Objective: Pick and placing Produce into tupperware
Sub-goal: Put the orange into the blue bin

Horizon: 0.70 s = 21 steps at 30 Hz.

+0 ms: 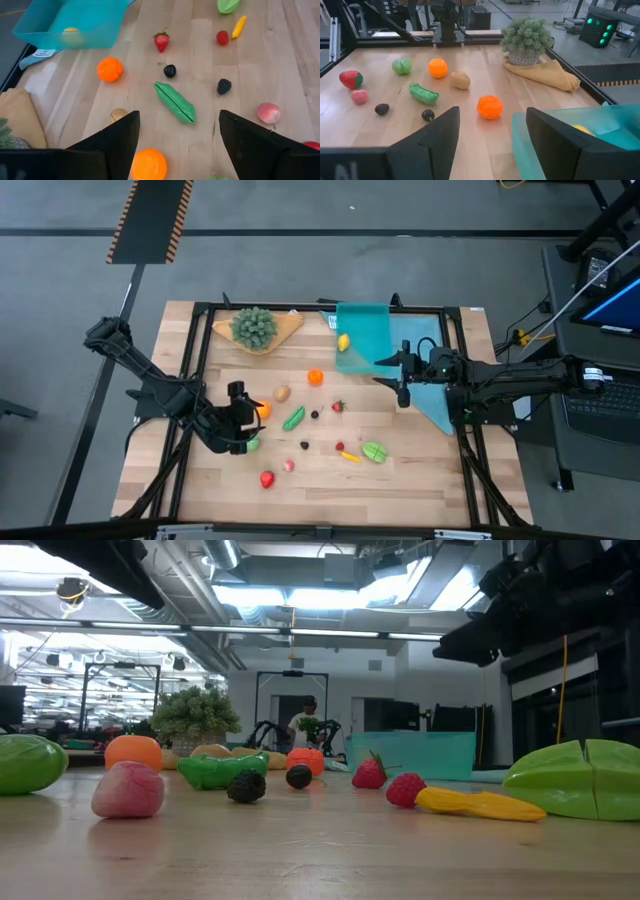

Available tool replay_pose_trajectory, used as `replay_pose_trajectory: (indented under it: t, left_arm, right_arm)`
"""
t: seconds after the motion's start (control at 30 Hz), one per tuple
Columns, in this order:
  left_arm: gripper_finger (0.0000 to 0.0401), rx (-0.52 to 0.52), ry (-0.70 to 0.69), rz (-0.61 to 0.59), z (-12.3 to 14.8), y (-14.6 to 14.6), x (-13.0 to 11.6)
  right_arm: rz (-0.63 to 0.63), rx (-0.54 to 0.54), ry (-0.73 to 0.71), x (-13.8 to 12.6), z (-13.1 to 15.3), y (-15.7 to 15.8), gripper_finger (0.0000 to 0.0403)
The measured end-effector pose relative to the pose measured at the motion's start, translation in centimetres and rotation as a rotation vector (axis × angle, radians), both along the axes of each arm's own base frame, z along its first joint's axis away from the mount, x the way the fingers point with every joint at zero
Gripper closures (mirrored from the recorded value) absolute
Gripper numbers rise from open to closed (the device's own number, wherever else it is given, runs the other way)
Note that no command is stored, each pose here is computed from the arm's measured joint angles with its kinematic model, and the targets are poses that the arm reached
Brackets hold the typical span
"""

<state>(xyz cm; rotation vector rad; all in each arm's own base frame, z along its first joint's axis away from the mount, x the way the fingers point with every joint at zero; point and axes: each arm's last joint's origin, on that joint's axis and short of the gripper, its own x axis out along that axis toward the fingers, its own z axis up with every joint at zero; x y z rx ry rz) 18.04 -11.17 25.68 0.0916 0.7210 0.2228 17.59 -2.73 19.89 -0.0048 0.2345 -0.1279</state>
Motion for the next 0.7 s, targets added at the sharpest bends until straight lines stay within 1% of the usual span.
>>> replay_pose_trajectory:
  t: [0.13,0.23,0.3,0.43,0.7]
  left_arm:
    - [0.0137,0.001,0.0,0.024,0.0,0.4,0.3]
    - [0.0137,-0.002,0.005,0.047,0.0,0.9,0.5]
    - [0.0137,-0.027,0.034,0.043,-0.1,1.2,0.6]
    - [0.0138,-0.12,0.1,0.073,-0.5,2.1,0.9]
    - [0.0138,-0.172,0.179,0.148,-1.3,4.3,1.4]
  right_arm:
    - [0.0,0.001,-0.001,0.0,0.0,0.0,0.0171]
    - [-0.005,0.022,-0.003,0.0,0.0,0.0,0.0171]
    - [-0.006,0.025,-0.002,0.0,0.0,0.0,0.0171]
    - [-0.006,0.025,0.001,0.0,0.0,0.0,0.0171]
    - [-0.006,0.024,0.003,0.0,-0.1,0.0,0.0171]
